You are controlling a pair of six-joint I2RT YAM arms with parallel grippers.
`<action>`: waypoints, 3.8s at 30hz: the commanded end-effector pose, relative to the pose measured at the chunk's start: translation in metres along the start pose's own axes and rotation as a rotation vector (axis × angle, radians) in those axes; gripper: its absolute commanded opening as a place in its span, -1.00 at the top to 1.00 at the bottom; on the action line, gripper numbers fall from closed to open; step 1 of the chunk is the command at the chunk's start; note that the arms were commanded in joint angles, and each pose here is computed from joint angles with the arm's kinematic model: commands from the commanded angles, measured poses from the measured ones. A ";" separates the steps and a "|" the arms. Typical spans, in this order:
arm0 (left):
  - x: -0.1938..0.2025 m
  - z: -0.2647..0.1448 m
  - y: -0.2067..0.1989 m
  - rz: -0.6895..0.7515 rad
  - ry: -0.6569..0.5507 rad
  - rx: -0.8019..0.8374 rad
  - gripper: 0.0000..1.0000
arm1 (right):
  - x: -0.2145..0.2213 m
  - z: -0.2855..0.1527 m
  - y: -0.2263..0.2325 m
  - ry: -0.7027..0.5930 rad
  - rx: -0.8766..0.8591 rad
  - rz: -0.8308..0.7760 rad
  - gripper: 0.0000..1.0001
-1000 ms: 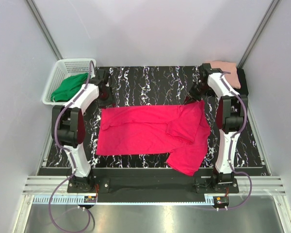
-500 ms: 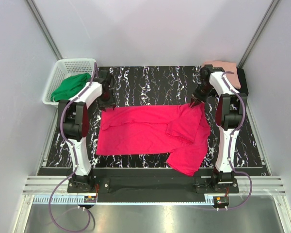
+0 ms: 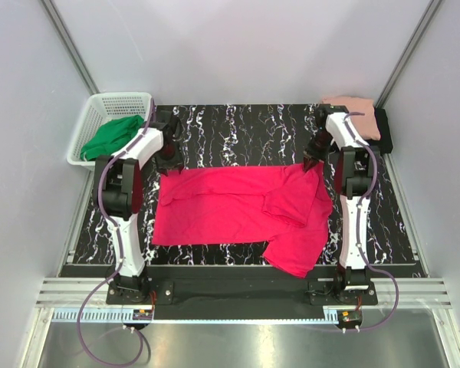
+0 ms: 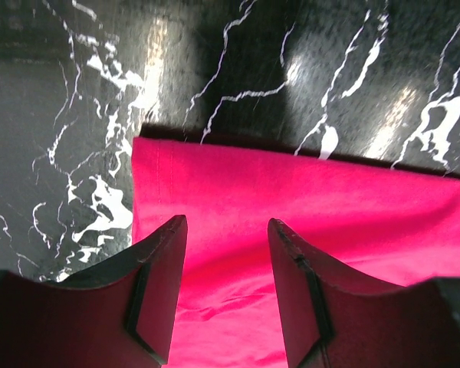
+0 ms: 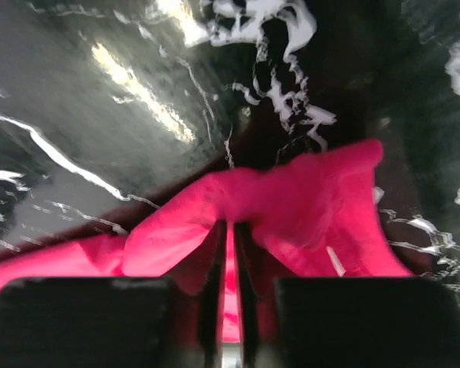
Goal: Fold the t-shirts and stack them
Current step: Fold the tshirt
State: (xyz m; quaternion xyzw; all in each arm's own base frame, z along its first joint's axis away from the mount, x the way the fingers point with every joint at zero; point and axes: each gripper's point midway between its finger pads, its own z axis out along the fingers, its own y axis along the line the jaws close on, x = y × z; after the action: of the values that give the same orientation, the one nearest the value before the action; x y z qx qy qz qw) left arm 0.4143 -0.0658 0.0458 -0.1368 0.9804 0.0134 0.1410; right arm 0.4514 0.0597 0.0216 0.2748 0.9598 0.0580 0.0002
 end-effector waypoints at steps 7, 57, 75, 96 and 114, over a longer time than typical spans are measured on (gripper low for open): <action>-0.013 0.009 -0.006 -0.007 0.003 0.000 0.83 | -0.004 0.008 -0.022 0.016 0.130 -0.017 1.00; -0.019 0.029 0.025 -0.142 0.030 -0.201 1.00 | -0.017 0.016 -0.063 0.068 0.197 0.005 1.00; -0.038 0.017 0.039 -0.177 0.010 -0.213 1.00 | -0.020 0.014 -0.061 0.094 0.125 0.028 1.00; -0.048 -0.059 0.018 -0.161 -0.118 -0.042 0.64 | -0.040 -0.131 0.024 -0.181 -0.347 -0.096 0.63; 0.000 -0.079 -0.037 -0.017 -0.084 0.148 0.49 | -0.050 -0.070 -0.004 -0.135 -0.171 -0.026 0.70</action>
State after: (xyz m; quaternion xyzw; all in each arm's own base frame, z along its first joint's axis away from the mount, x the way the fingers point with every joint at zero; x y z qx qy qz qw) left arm 0.3903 -0.0972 0.1119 -0.1506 0.9734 -0.0288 0.1702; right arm 0.4780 0.0306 0.0967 0.2567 0.9528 0.1411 0.0798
